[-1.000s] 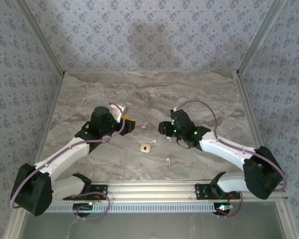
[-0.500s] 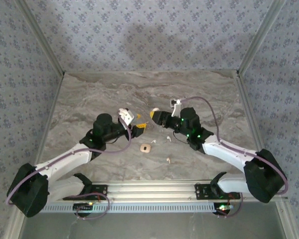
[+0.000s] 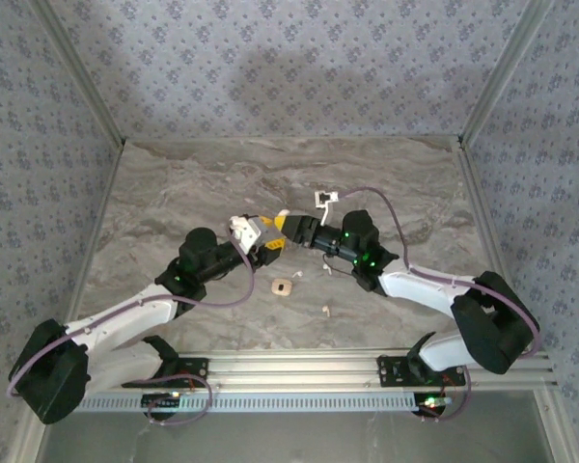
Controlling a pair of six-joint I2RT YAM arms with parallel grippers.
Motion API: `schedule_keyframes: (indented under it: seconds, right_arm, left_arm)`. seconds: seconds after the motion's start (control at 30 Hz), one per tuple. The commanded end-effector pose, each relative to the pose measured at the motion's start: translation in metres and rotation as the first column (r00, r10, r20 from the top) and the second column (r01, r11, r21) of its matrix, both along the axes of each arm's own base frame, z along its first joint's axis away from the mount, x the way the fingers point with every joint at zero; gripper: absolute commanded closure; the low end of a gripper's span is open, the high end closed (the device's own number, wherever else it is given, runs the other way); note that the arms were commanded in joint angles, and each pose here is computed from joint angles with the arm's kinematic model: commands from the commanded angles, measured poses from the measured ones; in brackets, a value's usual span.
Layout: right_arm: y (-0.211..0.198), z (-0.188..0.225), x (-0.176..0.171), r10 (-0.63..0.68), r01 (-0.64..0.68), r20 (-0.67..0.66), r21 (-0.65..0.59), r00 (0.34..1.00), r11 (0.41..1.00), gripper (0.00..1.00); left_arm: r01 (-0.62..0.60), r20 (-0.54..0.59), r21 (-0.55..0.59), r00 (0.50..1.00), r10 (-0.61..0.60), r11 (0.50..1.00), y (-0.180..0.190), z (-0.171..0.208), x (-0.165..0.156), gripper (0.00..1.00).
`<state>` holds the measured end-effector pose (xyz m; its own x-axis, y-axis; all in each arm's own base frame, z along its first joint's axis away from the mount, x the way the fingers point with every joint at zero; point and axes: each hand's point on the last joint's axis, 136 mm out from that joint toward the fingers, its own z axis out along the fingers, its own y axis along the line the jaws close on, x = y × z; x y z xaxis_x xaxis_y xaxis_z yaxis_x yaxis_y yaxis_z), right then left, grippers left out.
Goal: Insert the wireless bluetooth earbuds into the charging case
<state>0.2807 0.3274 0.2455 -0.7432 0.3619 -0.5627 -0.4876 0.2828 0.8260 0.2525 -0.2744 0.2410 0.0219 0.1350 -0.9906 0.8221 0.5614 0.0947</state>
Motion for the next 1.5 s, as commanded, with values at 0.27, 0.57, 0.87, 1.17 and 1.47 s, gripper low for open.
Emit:
schedule_keyframes:
  seconds: [0.27, 0.57, 0.87, 1.17, 1.47]
  right_arm:
    - [0.015, 0.026, -0.020, 0.072, -0.074, 0.028, 0.062, 0.997, 0.995, 0.55]
    - [0.017, 0.024, -0.025, 0.057, -0.059, 0.032, 0.045, 0.998, 0.997, 0.48]
    - [-0.029, 0.027, -0.013, -0.057, 0.071, 0.137, -0.098, 0.989, 0.993, 0.14]
    - [-0.065, 0.051, -0.013, 0.127, 0.005, 0.422, -0.297, 0.898, 0.955, 0.26]
    - [-0.056, 0.042, -0.048, 0.498, -0.086, 0.650, -0.557, 0.573, 0.826, 0.34]
  left_arm:
    - [-0.046, 0.062, -0.078, 0.997, 0.051, 0.996, 0.007, 0.027, 0.004, 0.54]
    - [0.004, 0.036, -0.065, 0.999, -0.002, 0.998, 0.000, 0.024, -0.003, 0.73]
    - [0.020, -0.075, -0.134, 0.997, -0.030, 0.991, 0.009, 0.016, 0.014, 0.80]
    - [0.209, -0.104, -0.173, 0.968, -0.229, 0.962, -0.005, 0.025, 0.003, 0.80]
    - [0.354, -0.100, -0.186, 0.921, -0.376, 0.917, -0.015, 0.036, -0.018, 0.80]
